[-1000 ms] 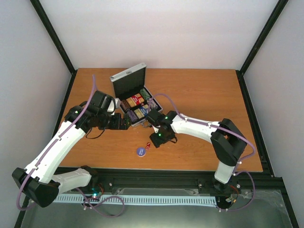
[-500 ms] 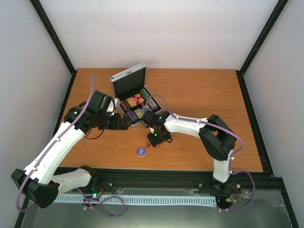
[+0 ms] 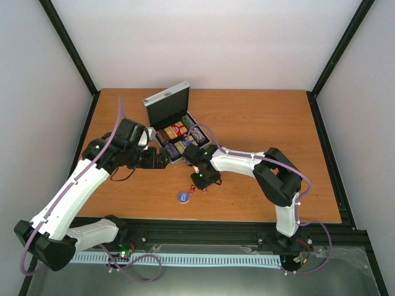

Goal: Pack up texas hold em set

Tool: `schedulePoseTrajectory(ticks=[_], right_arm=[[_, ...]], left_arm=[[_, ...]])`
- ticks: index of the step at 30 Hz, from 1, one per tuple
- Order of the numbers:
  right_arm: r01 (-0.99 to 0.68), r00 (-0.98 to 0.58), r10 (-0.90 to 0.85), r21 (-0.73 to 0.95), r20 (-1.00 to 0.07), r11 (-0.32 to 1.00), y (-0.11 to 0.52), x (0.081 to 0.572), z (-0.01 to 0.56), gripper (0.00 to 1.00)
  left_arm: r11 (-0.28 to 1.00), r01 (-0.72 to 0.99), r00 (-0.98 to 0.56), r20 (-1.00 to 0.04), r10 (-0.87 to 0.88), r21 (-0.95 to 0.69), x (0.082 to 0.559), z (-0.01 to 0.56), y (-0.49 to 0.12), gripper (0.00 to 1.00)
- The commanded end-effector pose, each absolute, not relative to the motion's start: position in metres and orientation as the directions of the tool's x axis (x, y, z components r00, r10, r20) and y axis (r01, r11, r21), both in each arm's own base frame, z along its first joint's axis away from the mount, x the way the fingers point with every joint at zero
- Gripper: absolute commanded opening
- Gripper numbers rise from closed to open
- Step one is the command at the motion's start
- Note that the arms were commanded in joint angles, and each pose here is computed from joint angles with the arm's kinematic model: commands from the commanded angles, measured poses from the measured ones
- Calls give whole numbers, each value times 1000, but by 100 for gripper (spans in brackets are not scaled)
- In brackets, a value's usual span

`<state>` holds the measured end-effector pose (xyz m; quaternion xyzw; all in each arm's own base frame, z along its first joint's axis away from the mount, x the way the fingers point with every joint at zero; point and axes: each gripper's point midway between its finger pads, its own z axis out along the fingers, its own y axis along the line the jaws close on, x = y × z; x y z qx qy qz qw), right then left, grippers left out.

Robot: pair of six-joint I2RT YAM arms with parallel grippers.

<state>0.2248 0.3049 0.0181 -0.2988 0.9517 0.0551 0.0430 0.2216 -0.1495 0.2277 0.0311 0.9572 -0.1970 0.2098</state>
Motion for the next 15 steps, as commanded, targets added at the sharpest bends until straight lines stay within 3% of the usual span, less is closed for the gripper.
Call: schedulePoseTrajectory(ticks=[1,5,10,15], right_arm=[[-579,-814,-569,78,-120,812,310,226,16,34],[-580,-813,-571,70,-116,811,309,227,14,12],[-582,-808,-569,54,-150,812,312,235,31,10],[-586,-791,-558,49,-253,809,332,260,74,10]], left_arm=[[919,146,-902,-430,-28,-367,225,232,-149,100],[919,146,-903,-429,-27,-366,224,232,-149,100],[917,150,-901,-434,-28,-371,223,234,-149,100],[917,153,-896,-443,-28,-369,223,239,-148,100]])
